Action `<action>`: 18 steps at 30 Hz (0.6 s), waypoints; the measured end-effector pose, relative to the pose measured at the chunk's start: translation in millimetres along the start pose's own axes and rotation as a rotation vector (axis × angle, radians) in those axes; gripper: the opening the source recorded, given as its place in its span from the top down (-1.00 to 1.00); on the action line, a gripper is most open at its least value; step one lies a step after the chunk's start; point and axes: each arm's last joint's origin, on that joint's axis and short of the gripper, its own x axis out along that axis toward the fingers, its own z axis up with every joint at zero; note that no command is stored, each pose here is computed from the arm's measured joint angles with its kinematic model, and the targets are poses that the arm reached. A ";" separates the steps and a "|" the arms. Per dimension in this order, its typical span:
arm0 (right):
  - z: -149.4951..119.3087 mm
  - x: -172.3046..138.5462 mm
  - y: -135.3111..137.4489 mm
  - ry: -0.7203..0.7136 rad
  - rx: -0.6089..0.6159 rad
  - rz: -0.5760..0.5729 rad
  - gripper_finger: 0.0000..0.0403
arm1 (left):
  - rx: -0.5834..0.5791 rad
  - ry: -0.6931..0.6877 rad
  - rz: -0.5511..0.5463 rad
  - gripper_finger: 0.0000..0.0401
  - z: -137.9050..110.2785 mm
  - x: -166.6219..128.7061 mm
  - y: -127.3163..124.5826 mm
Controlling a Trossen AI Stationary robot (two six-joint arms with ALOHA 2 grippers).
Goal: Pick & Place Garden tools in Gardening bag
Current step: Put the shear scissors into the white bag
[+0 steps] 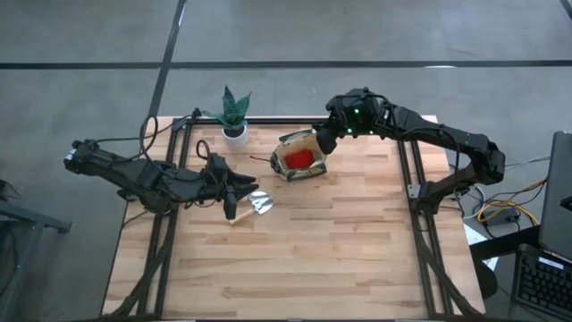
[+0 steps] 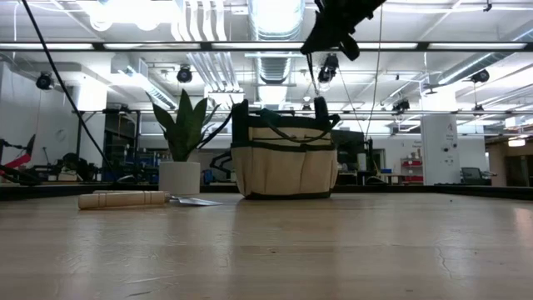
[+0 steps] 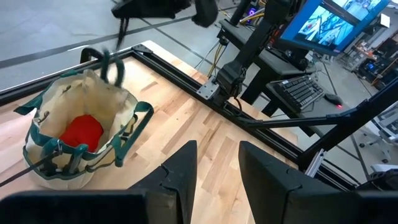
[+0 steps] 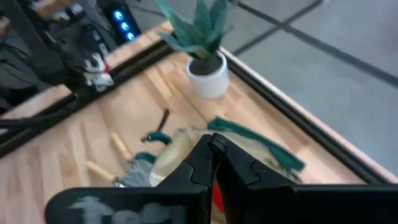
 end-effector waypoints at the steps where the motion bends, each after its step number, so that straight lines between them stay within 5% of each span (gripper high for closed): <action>1: -1.7 0.2 -0.1 0.010 0.005 -0.019 0.96 | -0.002 0.000 0.000 0.39 0.0 0.0 0.0; 18: -12.0 3.6 -8.9 0.084 -0.001 -0.171 0.96 | 0.007 0.000 0.003 0.39 -0.1 0.0 0.2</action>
